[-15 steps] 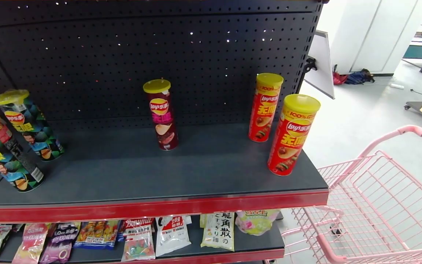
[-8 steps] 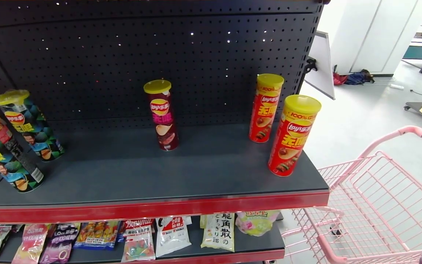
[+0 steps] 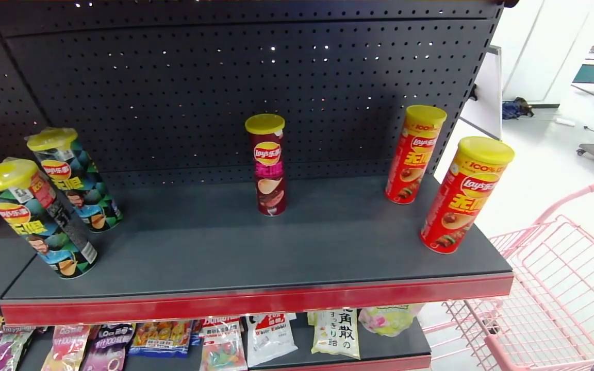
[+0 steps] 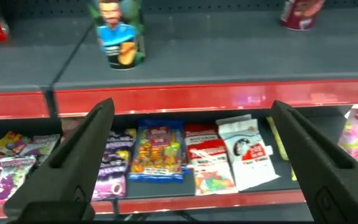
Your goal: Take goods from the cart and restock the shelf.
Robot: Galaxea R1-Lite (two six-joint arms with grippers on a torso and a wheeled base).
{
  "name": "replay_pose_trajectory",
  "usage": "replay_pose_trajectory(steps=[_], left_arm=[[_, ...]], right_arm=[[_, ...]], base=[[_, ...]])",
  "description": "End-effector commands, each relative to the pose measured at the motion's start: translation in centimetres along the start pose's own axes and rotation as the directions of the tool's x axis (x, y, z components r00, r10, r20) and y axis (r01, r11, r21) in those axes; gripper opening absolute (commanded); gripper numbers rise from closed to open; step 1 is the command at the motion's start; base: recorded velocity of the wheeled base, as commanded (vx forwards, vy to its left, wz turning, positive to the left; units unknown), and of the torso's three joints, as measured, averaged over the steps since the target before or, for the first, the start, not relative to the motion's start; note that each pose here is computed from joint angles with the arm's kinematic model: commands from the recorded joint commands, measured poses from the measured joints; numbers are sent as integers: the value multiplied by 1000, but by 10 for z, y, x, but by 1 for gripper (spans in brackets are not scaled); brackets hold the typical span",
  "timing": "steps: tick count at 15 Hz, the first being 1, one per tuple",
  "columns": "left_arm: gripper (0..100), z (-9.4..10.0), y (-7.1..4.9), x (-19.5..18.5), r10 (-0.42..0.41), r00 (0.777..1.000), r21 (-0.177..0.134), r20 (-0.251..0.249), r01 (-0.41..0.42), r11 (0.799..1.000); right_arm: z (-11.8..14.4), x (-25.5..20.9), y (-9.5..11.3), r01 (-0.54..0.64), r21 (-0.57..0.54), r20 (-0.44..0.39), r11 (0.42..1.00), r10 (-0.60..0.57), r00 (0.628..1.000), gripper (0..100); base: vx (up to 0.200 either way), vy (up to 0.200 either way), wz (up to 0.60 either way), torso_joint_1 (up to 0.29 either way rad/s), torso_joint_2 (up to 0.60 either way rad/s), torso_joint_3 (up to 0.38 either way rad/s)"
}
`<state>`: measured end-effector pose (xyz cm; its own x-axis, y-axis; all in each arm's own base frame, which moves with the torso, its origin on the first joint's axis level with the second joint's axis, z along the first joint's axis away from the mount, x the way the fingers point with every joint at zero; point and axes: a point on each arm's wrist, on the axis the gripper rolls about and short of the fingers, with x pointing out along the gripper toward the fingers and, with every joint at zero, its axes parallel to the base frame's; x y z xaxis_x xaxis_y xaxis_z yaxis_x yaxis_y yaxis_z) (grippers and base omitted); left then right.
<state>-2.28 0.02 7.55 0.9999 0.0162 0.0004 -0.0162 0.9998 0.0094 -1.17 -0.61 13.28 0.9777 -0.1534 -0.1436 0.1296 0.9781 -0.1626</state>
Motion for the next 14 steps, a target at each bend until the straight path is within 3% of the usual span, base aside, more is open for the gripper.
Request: replay_pose_trajectory(steps=[1,4,10,14], left_arm=[[100,0,0,0,1,1000,0,0,-1,1000],[100,0,0,0,1,1000,0,0,-1,1000],[100,0,0,0,1,1000,3,1,-1,1000],[100,0,0,0,1,1000,1,1,-1,1000]], right_arm=[[0,0,0,1,0,4,1000,-1,1000,0],[0,0,0,-1,0,4,1000,1,1000,0],[-1,0,0,-3,-1,3,1000,3,1000,0],[-1,0,0,-3,-1,3,1000,3,1000,0]], base=[[0,200,0,2,-2,2],[0,200,0,2,6,-1],[0,0,0,0,0,0],[150,0,0,-4,2,8]])
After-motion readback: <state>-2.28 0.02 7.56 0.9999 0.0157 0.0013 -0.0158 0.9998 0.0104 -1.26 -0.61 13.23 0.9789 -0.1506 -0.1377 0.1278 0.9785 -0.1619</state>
